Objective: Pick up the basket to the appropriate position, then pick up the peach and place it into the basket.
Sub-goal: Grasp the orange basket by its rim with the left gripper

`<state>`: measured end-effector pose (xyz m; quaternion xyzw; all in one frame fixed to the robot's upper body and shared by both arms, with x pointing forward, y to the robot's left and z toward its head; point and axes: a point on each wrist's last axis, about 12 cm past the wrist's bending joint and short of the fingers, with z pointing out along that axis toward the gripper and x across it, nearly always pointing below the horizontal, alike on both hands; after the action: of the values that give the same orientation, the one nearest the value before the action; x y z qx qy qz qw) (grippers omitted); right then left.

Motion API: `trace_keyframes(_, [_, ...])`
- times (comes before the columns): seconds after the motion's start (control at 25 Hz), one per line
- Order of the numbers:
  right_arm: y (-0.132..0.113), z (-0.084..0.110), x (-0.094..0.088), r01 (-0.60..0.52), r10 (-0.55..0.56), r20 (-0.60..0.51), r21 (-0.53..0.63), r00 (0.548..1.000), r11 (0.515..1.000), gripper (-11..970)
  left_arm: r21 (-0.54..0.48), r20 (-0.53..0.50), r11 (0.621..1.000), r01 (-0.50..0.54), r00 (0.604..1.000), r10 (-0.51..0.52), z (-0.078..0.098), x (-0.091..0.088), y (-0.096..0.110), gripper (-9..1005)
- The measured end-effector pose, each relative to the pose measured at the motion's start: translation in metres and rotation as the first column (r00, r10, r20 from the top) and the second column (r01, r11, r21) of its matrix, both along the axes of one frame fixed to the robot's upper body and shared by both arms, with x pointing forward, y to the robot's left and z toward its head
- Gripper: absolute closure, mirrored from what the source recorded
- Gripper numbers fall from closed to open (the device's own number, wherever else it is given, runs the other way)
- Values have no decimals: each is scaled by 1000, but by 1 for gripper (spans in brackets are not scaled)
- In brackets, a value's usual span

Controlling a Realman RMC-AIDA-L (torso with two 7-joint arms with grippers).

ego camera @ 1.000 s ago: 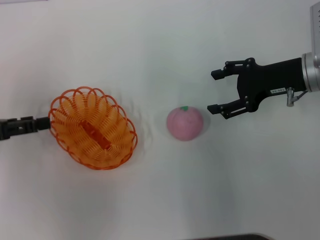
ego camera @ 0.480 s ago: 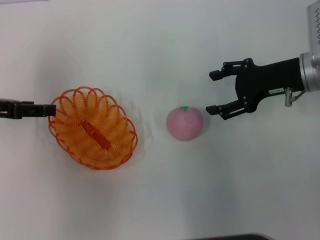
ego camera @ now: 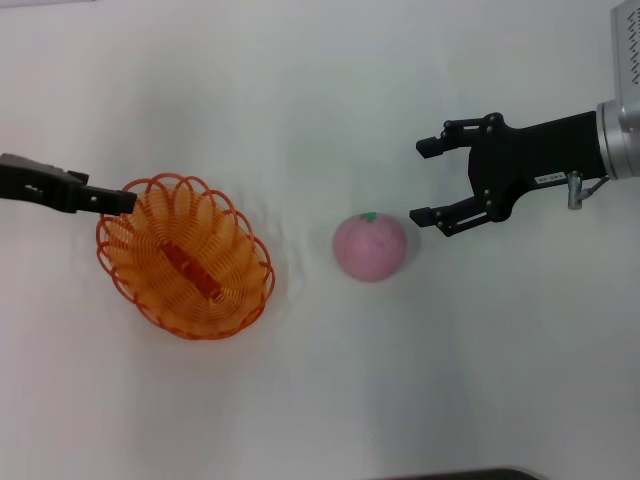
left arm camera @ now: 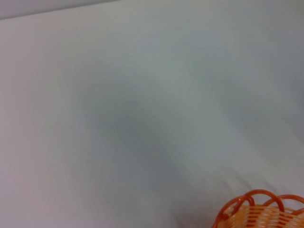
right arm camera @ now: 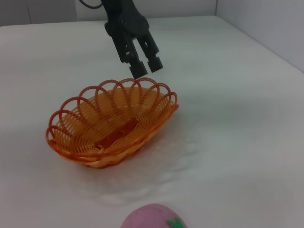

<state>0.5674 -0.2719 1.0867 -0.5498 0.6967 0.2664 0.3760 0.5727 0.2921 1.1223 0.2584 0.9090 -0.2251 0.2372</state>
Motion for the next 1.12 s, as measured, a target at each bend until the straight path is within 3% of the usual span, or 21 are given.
trace_keyframes(0.24, [0,0,0,-1,1,1,-2,1000,1000,38,114,42,990,79,996,-84,1,12,-22,185])
trace_keyframes(0.28, [0,0,0,-1,1,1,-2,1000,1000,38,160,68,979,126,988,-138,2,16,-33,186])
trace_keyframes(0.44, [0,0,1,0,0,1,-2,1000,1000,38,193,73,967,167,980,-184,5,19,-41,195])
trace_keyframes(0.8, [1,1,1,-2,2,4,-3,1000,1000,39,302,4,925,232,970,-245,-1,22,-50,238])
trace_keyframes(1.12, [0,0,1,-2,2,6,-4,1000,1000,39,309,6,922,232,969,-246,-4,22,-54,263])
